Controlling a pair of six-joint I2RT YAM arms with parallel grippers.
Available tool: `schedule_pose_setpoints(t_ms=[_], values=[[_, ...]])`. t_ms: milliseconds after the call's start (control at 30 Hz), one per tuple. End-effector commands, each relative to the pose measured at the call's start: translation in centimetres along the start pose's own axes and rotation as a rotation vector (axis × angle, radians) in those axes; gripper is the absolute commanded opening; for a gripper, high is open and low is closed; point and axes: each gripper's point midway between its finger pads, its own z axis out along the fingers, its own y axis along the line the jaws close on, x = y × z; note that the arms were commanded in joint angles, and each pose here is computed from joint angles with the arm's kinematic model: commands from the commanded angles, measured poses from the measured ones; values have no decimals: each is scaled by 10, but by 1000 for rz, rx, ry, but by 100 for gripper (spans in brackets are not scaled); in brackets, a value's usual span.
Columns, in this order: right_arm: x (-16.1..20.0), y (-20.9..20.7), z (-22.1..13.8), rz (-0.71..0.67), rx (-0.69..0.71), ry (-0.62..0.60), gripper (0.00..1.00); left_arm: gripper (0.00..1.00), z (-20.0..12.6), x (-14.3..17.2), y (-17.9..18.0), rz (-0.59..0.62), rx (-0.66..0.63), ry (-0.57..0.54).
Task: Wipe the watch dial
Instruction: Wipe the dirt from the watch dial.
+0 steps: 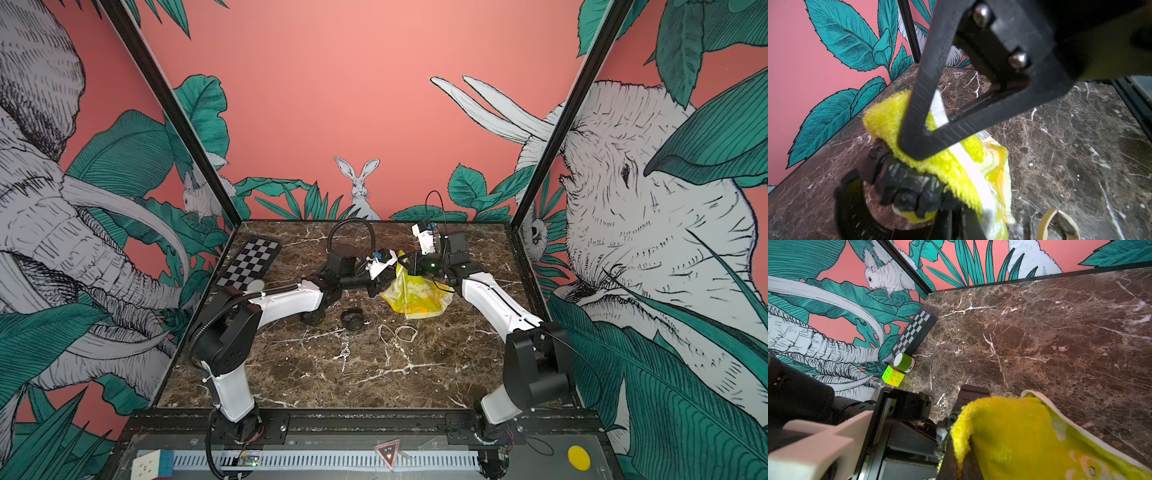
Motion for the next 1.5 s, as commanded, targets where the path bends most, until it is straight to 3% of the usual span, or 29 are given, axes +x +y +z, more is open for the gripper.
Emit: schedule_pose_setpoints(t_ms=[0,400,667,1100,1300,1467], values=[[3,-18,5,3,79,14,0,0,-11,-52,-13,112,47,-168],[9,-23,-16,-46,178,33,0,0,-14,-33,8,166,-21,-168],[-5,8,-32,-77,88,-30,0,0,-13,-24,14,218,-47,-205],[-19,37,-20,-128,17,-61,0,0,-11,-26,9,247,-16,-238],[-22,33,-10,-163,79,-65,0,0,-13,-28,3,248,12,-250],[-14,10,-4,-187,225,-15,0,0,-19,-33,0,257,7,-274]])
